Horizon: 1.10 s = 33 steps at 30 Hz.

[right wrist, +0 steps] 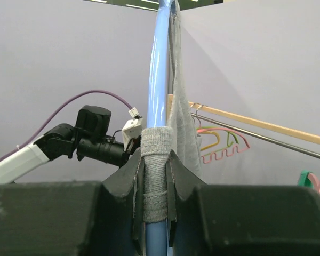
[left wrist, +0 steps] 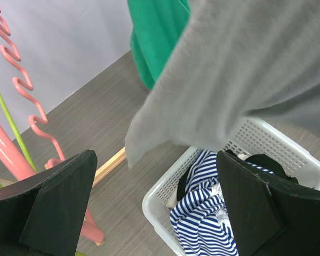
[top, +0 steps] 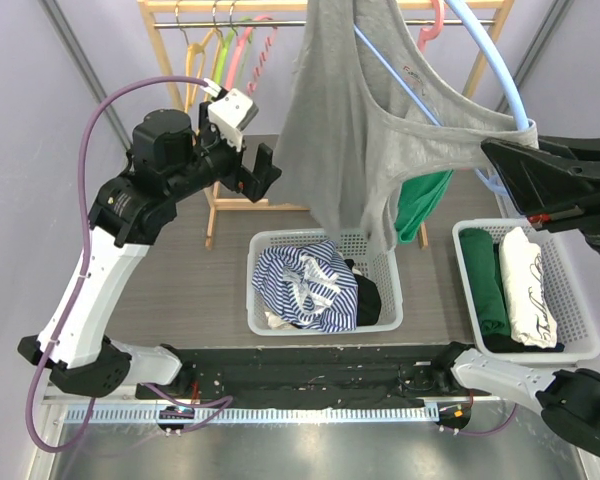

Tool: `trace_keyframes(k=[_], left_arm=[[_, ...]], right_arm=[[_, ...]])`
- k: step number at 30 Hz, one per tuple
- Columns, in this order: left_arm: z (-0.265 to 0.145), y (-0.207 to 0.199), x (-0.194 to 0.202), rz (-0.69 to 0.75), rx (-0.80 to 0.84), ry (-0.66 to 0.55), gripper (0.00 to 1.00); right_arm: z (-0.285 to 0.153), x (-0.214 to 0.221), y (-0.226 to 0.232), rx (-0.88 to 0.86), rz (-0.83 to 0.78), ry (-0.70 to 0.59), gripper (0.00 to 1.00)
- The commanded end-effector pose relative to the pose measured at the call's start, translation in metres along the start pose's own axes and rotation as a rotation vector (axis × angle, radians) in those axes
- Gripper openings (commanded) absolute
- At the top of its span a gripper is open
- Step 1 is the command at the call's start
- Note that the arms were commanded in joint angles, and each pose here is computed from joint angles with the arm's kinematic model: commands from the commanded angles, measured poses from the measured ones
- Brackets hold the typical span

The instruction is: Remove the tank top from the hanger

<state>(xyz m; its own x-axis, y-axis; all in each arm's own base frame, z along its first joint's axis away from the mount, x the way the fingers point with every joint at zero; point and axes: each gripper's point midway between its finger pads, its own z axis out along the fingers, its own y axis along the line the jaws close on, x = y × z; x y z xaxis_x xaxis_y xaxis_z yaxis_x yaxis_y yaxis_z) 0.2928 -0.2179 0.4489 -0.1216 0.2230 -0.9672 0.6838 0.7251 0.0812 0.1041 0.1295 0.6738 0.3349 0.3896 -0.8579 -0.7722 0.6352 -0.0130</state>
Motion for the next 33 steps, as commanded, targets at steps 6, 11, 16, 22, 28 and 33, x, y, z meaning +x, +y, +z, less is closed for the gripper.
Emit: trace_keyframes(k=[6, 11, 16, 22, 28, 33], left_arm=[[-0.012, -0.004, -0.009, -0.017, 0.013, -0.043, 1.0], [-0.011, -0.005, -0.009, -0.02, 0.021, -0.042, 1.0], [-0.009, -0.006, -0.011, -0.029, 0.031, -0.046, 1.0], [-0.012, -0.005, -0.01, -0.031, 0.025, -0.047, 1.0], [-0.015, -0.005, -0.01, -0.032, 0.023, -0.049, 1.0], [-0.016, -0.006, -0.011, -0.032, 0.032, -0.054, 1.0]], right_arm=[[0.008, -0.04, 0.016, -0.081, 0.018, -0.133, 0.01], [-0.003, -0.057, 0.018, -0.079, 0.016, -0.186, 0.01], [-0.006, -0.089, 0.027, -0.122, 0.009, -0.266, 0.01], [-0.003, -0.086, 0.024, -0.11, 0.008, -0.265, 0.01], [0.001, -0.063, 0.02, -0.09, 0.02, -0.189, 0.01], [0.001, -0.021, 0.009, -0.041, 0.016, -0.069, 0.01]])
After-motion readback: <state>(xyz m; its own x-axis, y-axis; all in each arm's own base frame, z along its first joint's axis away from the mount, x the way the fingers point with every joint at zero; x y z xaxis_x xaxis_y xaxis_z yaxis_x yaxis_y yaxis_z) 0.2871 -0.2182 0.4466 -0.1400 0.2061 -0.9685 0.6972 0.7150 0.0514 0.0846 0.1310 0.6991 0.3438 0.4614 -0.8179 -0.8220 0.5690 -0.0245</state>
